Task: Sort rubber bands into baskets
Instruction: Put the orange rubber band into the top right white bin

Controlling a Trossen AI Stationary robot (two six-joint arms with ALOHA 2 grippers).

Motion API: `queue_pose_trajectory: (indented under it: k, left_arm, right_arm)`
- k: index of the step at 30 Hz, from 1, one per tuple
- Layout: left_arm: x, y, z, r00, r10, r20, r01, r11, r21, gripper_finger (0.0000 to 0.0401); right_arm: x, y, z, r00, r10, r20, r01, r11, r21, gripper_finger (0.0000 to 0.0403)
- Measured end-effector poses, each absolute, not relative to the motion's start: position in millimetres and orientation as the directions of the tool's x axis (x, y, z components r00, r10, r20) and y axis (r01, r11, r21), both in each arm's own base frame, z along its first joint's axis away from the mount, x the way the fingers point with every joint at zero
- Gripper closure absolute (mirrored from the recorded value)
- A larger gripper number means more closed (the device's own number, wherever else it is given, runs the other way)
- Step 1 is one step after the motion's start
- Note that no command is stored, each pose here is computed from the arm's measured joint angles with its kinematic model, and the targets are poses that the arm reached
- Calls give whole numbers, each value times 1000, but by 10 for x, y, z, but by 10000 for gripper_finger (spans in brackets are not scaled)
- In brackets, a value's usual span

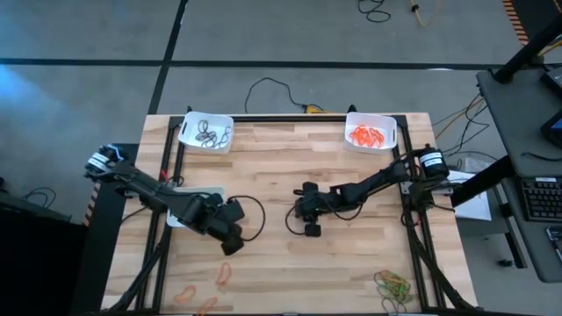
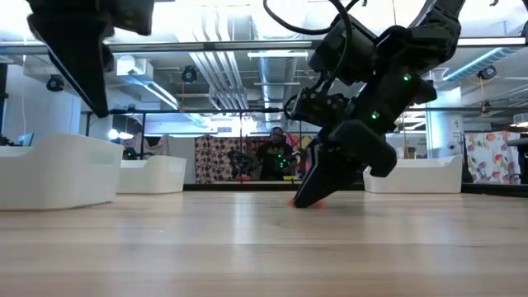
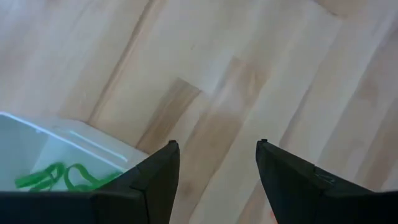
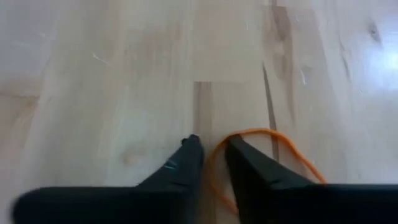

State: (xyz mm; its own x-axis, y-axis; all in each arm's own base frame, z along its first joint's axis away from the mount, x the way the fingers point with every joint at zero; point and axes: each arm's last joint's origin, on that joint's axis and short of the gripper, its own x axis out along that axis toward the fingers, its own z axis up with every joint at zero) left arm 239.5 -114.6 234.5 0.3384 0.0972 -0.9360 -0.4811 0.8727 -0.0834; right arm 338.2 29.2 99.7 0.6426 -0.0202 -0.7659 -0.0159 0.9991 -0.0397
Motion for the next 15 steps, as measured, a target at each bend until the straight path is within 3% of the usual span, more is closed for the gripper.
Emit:
queue_pose_trajectory:
  k: [3, 8, 15]
  left_arm:
    - [2355, -1161, 2381, 344, 90, -934, -475, 876, -91, 204]
    - [2294, -1143, 2413, 325, 100, -940, -495, 865, -79, 204]
    - [2260, -1127, 2414, 299, 113, -947, -509, 859, -58, 204]
  right_arm:
    - [3365, 261, 1052, 634, -31, -773, -5, 999, -45, 384]
    - [3303, 140, 1344, 555, -90, -827, 19, 995, -95, 390]
    - [3026, -387, 2072, 447, -367, -816, 127, 929, -349, 391]
